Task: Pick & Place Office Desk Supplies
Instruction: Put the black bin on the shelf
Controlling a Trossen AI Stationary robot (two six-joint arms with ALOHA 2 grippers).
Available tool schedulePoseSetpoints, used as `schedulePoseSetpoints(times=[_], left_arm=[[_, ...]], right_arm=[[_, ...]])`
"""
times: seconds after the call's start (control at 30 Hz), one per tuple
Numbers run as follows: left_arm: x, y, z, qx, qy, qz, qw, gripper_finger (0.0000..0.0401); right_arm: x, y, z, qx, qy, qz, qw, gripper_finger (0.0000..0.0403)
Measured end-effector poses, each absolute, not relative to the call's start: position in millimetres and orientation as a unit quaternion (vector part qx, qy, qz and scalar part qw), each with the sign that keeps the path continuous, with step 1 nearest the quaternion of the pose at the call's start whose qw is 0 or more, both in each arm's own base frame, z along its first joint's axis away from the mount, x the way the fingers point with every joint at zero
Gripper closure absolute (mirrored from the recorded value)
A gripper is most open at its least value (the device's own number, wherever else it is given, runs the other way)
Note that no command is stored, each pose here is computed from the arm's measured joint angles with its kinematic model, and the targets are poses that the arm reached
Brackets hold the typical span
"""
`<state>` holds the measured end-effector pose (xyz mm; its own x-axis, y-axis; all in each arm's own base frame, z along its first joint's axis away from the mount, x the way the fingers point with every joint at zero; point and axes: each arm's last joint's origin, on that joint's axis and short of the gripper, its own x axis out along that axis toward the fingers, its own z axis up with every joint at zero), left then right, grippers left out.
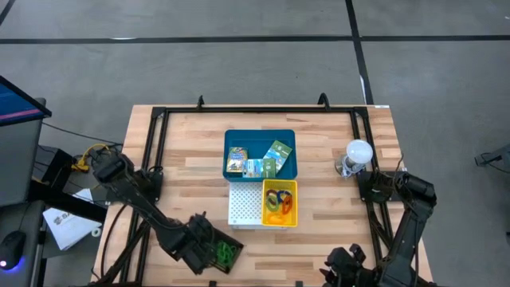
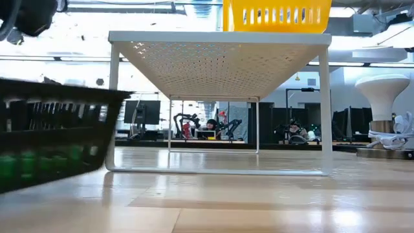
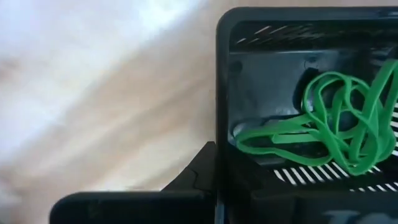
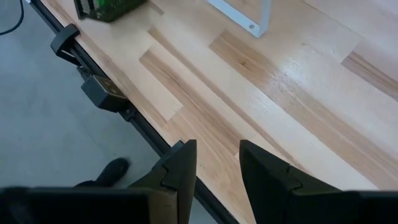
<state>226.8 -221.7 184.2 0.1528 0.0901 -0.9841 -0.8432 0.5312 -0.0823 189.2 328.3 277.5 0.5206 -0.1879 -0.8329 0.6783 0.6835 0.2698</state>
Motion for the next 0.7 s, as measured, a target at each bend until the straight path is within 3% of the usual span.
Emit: schedulePoseSetpoints(times=[0.13,0.33,0.7], left_arm=[[210.9,-196.6,192.0,-0.301,0.571,0.344,0.682,0.0398],[171.9,-150.4,194.4,-0.333,0.558,0.318,0.690,0.0393],[125.6,-98.8,194.0,-0.406,0.531,0.240,0.703,0.0316]], right_arm=[[193.1,326.0,277.5,0.298,0.409,-0.268,0.820,0.0284],[198.5,325.2,277.7,0.309,0.404,-0.267,0.818,0.0284],[211.4,321.1,278.4,0.331,0.389,-0.271,0.816,0.0284]])
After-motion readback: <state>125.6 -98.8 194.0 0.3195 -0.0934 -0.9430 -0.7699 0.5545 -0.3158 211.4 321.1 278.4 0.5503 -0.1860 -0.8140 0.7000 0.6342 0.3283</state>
